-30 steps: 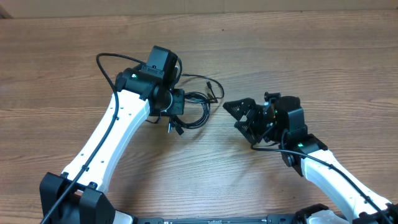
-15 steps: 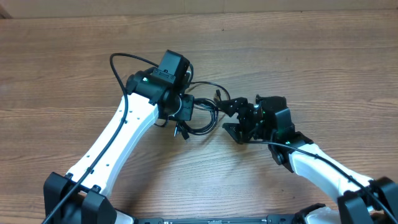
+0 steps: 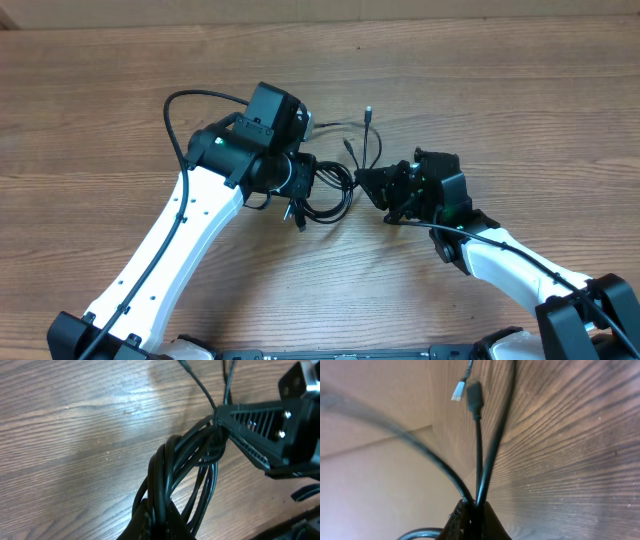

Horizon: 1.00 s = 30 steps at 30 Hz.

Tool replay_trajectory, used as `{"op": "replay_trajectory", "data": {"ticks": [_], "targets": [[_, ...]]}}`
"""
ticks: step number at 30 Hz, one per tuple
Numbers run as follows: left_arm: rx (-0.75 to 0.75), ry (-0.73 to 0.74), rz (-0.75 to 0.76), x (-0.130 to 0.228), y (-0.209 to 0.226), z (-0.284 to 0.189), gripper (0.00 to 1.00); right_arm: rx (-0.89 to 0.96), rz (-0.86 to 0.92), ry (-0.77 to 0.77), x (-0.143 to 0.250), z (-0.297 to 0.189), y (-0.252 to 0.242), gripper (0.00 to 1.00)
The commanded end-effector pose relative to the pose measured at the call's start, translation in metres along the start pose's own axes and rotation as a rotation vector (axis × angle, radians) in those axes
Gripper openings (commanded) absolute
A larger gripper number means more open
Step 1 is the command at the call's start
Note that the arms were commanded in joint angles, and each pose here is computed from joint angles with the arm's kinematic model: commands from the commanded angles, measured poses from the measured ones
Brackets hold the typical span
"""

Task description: Untangle cables

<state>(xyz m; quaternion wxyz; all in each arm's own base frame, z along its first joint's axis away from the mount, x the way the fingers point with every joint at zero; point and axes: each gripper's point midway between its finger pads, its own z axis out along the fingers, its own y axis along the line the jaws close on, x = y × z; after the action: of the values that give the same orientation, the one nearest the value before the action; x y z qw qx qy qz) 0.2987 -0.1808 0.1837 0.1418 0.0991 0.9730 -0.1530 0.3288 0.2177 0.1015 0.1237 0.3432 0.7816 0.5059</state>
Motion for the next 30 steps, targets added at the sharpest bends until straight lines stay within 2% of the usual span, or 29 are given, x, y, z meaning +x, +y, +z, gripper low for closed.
{"op": "replay_trajectory", "data": {"ticks": [1, 6, 8, 9, 11, 13, 14, 18, 30], "targets": [[-0.078, -0.092, -0.081, -0.015, 0.01, -0.014, 0.04, -0.01, -0.146, 0.041, 0.007, 0.002, 0.003, 0.04], [-0.082, -0.138, -0.119, -0.025, 0.01, -0.015, 0.04, -0.019, -0.237, 0.078, 0.014, 0.001, 0.003, 0.04], [-0.079, -0.147, -0.117, -0.028, 0.01, -0.015, 0.04, -0.019, -0.261, 0.077, 0.014, 0.001, 0.003, 0.07], [-0.078, -0.154, -0.111, -0.029, 0.009, -0.015, 0.04, -0.02, -0.271, 0.077, 0.014, 0.001, 0.003, 0.19], [-0.075, -0.16, -0.108, -0.031, 0.009, -0.016, 0.04, -0.019, -0.271, 0.075, 0.013, 0.001, 0.003, 0.28], [-0.072, -0.166, -0.108, -0.032, 0.008, -0.016, 0.04, -0.018, -0.271, 0.066, 0.012, 0.001, 0.003, 0.62], [-0.068, -0.167, -0.112, -0.033, 0.007, -0.016, 0.04, -0.015, -0.271, 0.057, 0.01, 0.001, 0.003, 0.74], [-0.043, -0.156, -0.148, -0.031, 0.004, -0.015, 0.04, -0.008, -0.273, 0.03, 0.005, 0.002, 0.002, 1.0], [-0.029, -0.151, -0.148, -0.03, 0.001, -0.015, 0.04, -0.005, -0.271, 0.029, 0.005, 0.002, 0.001, 1.0]]}}
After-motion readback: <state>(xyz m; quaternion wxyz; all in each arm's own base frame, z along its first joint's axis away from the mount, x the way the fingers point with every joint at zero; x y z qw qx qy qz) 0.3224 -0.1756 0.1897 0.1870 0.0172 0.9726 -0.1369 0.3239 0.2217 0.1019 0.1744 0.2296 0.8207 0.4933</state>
